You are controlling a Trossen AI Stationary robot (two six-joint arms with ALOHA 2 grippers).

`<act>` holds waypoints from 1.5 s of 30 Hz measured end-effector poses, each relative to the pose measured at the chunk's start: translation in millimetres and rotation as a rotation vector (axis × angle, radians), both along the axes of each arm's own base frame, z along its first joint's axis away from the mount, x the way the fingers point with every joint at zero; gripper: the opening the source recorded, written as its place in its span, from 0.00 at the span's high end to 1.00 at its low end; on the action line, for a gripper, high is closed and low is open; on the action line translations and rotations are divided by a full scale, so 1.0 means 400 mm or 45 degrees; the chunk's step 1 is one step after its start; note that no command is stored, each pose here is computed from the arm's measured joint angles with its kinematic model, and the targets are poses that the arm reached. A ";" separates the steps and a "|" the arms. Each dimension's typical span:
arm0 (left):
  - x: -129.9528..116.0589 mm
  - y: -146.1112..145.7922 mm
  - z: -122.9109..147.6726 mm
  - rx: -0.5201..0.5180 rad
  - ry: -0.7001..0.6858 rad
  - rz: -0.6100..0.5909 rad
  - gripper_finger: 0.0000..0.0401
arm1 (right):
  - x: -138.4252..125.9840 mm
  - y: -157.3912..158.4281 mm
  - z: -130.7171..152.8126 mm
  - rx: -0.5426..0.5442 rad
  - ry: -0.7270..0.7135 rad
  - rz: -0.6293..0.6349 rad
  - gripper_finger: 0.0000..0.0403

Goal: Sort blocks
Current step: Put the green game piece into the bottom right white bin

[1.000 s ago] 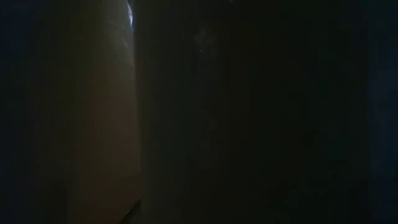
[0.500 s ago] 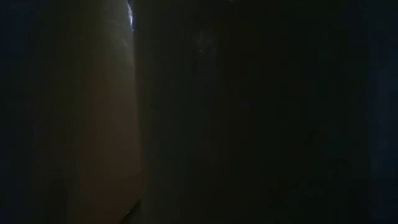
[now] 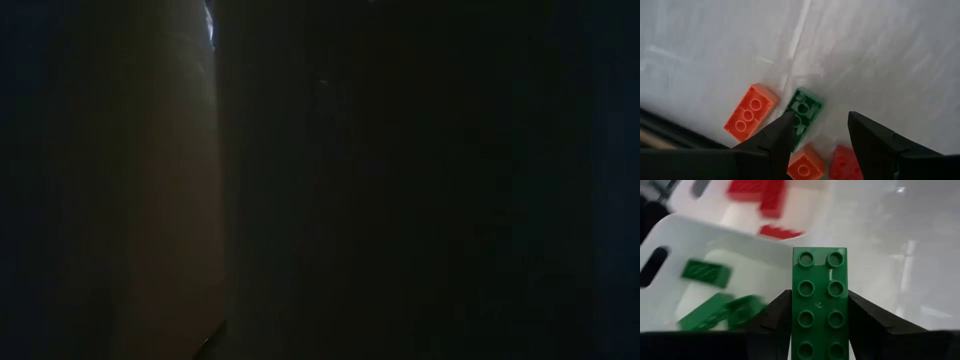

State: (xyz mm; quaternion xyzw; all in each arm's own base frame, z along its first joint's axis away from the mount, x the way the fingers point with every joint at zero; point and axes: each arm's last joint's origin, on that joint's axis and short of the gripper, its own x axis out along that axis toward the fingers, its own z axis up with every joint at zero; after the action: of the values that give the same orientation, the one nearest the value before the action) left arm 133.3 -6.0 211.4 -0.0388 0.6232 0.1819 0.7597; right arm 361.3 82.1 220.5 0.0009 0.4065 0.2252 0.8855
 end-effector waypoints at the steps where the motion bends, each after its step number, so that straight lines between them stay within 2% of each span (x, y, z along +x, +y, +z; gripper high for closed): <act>1: -0.001 -0.001 -0.003 -0.006 0.012 -0.038 0.56 | -0.005 0.018 0.000 -0.003 0.002 0.023 0.62; 6: -0.004 -0.003 -0.012 -0.036 0.045 -0.112 0.56 | -0.026 0.093 0.000 -0.022 -0.006 0.115 0.61; 14: -0.004 -0.003 -0.012 -0.037 0.045 -0.112 0.56 | -0.057 0.173 0.000 -0.024 -0.009 0.231 0.61; 27: 0.022 -0.006 -0.029 -0.059 0.068 -0.082 0.56 | -0.063 0.190 0.000 -0.085 -0.037 0.201 0.61; 30: 0.030 -0.002 -0.032 -0.073 0.042 0.018 0.56 | -0.063 0.190 0.000 -0.085 -0.036 0.200 0.60; 38: 0.020 0.047 -0.036 -0.113 0.020 0.586 0.56 | -0.063 0.190 0.001 -0.083 -0.036 0.198 0.48; 41: 0.019 0.066 -0.036 -0.110 0.023 0.614 0.56 | -0.063 0.190 0.001 -0.083 -0.036 0.198 0.43; 45: 0.027 0.081 -0.038 -0.142 0.017 0.493 0.56 | -0.063 0.190 0.001 -0.084 -0.036 0.198 0.39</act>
State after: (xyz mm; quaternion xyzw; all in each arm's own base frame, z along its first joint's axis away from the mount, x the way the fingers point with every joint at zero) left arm 144.1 26.4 196.3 -0.1986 0.6181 0.2899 0.7032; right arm 336.2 158.0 220.9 -0.0629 0.3999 0.2797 0.8705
